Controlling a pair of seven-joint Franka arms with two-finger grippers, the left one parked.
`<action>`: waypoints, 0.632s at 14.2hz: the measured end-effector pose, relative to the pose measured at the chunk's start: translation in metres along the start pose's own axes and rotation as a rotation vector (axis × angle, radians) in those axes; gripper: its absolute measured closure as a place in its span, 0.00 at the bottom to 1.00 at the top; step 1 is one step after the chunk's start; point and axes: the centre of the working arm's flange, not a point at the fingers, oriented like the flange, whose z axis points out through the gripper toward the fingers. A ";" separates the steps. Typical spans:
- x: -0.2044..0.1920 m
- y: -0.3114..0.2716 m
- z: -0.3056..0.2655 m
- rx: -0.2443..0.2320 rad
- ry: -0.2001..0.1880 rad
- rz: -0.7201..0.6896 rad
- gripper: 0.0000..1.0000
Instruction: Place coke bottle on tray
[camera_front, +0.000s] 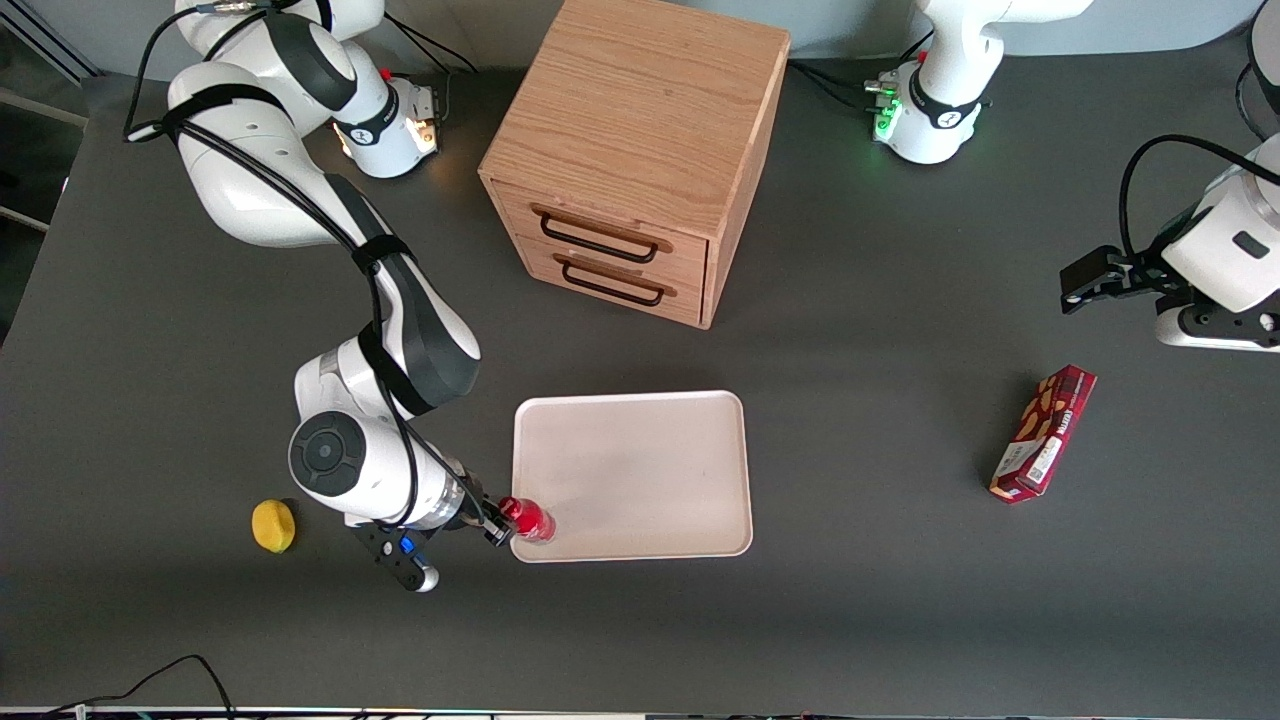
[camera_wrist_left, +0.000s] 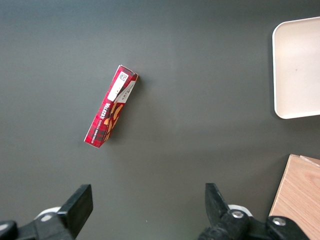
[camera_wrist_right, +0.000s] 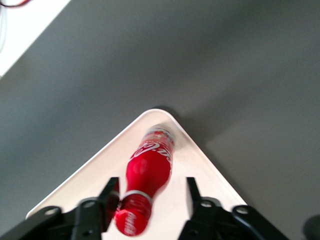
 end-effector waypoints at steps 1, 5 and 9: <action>0.000 0.000 -0.011 0.002 0.000 -0.001 0.21; -0.013 0.033 -0.160 -0.063 -0.022 -0.081 0.00; -0.063 0.128 -0.339 -0.152 0.036 -0.297 0.00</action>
